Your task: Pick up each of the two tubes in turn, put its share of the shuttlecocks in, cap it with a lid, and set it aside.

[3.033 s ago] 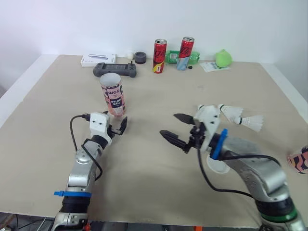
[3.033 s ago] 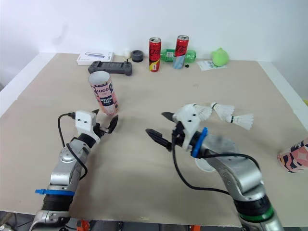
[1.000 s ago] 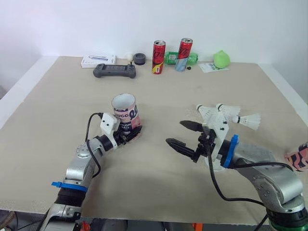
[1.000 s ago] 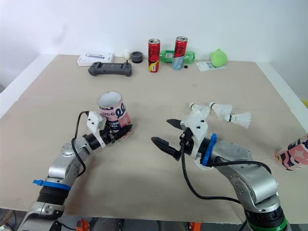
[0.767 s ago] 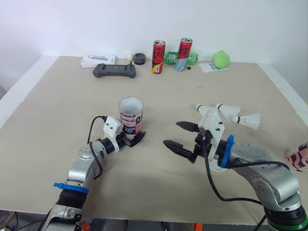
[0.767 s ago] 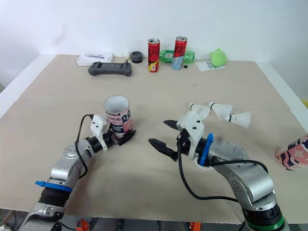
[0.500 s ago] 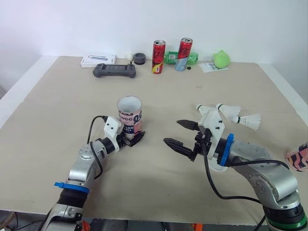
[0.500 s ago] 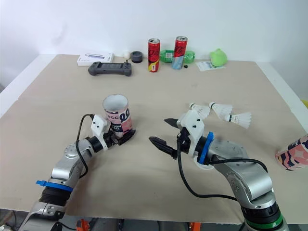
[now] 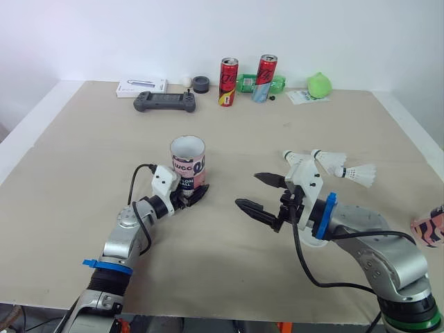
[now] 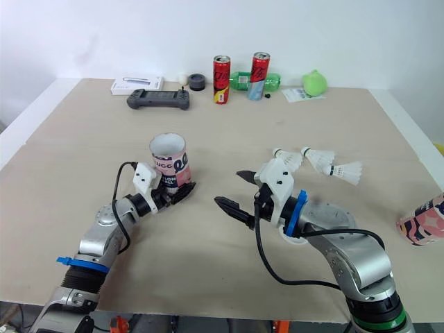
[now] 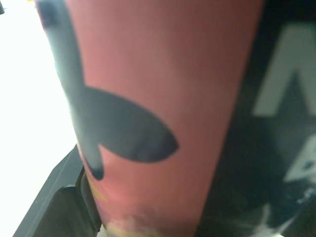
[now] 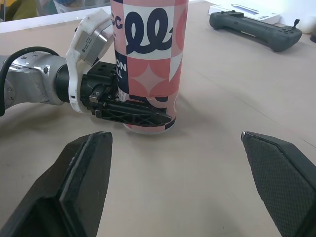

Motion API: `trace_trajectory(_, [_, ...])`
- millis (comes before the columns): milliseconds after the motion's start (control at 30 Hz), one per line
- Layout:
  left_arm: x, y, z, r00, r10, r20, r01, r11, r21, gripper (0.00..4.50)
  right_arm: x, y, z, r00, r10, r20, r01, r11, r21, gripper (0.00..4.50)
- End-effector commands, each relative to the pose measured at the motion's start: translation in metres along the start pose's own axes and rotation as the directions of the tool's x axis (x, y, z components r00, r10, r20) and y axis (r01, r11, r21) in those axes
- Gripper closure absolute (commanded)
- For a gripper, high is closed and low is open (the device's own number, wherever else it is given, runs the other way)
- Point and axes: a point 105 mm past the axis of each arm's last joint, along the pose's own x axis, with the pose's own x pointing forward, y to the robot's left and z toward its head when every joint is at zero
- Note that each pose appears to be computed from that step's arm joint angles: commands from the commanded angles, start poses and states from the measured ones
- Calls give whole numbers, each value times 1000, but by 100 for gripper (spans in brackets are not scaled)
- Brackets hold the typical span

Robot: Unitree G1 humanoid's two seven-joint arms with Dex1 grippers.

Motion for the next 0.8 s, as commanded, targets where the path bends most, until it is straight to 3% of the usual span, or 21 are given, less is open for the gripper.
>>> trace_trajectory(33, [-1, 10, 18, 998, 35, 57, -38, 997, 68, 90, -6, -8, 9, 998, -57, 41, 58, 998, -22, 0])
trace_trajectory(67, [-2, 13, 21, 997, 47, 63, -52, 995, 89, 90, -10, -15, 9, 993, -103, 50, 104, 995, -9, 0])
trace_trajectory(133, [-6, 26, 35, 991, 101, 90, -122, 957, 264, 90, -35, -45, 6, 960, -276, 47, 276, 961, 9, 0])
trace_trajectory(200, [-9, 34, 49, 984, 121, 127, -163, 898, 409, 90, -60, -73, 4, 897, -440, 35, 440, 898, 16, 0])
trace_trajectory(333, [-8, 38, 64, 978, 118, 171, -193, 817, 543, 90, -103, -118, -8, 752, -659, -37, 658, 753, -25, 0])
trace_trajectory(567, [1, 29, 63, 983, 62, 172, -155, 783, 602, 90, -152, -174, -42, 521, -846, -116, 851, 525, -9, 0])
trace_trajectory(700, [1, 28, 64, 982, 62, 180, -160, 784, 600, 90, -165, -187, -55, 471, -871, -135, 879, 477, -14, 0])
trace_trajectory(800, [-1, 27, 62, 982, 62, 177, -157, 786, 598, 90, -163, -190, -63, 486, -862, -145, 871, 490, 8, 0])
